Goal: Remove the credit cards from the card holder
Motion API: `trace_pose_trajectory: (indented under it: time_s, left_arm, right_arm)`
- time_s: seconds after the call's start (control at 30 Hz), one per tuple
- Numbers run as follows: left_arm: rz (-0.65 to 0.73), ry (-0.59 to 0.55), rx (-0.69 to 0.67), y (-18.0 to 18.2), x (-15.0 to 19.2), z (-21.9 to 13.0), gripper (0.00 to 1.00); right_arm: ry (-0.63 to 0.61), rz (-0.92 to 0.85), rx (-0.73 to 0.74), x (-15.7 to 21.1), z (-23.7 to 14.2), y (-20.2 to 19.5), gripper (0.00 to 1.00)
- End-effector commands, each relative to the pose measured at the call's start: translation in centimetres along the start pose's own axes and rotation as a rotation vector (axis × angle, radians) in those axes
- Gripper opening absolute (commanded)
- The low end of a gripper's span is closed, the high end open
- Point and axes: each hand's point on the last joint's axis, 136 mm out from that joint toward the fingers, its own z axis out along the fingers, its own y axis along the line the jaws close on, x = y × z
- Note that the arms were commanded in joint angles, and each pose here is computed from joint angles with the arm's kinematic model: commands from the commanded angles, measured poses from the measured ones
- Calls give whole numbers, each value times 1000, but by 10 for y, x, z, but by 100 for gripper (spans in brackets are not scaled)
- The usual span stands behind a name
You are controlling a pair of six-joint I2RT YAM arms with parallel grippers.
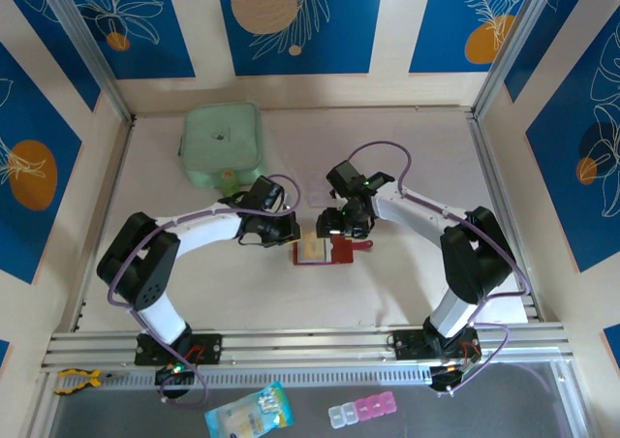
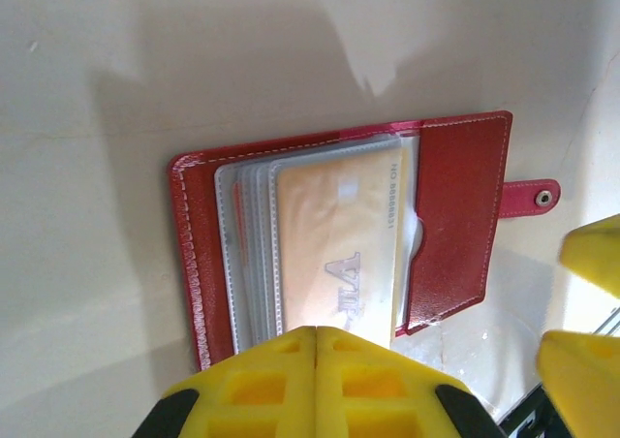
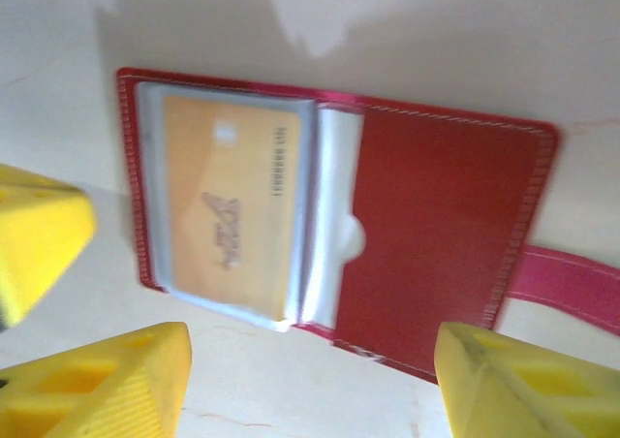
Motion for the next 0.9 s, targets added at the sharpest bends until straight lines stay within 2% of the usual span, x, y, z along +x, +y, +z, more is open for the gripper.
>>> trace_pose_trajectory:
  time_s: [0.0,0.23,0.53,0.87]
  left_arm:
    - [32,36,16,-5,8,4,5]
    - [30,53,13,1,12,13,6]
    - [16,81,47,-1,15,25,6]
    - [5,84,-32,19,20,28,7]
  right_arm:
    - [27,20,-210,1,0,29,62]
    - [89,52,-327,5,15,35,52]
    - [79,61,-310,2,27,26,40]
    - [83,58,-307,0,36,23,34]
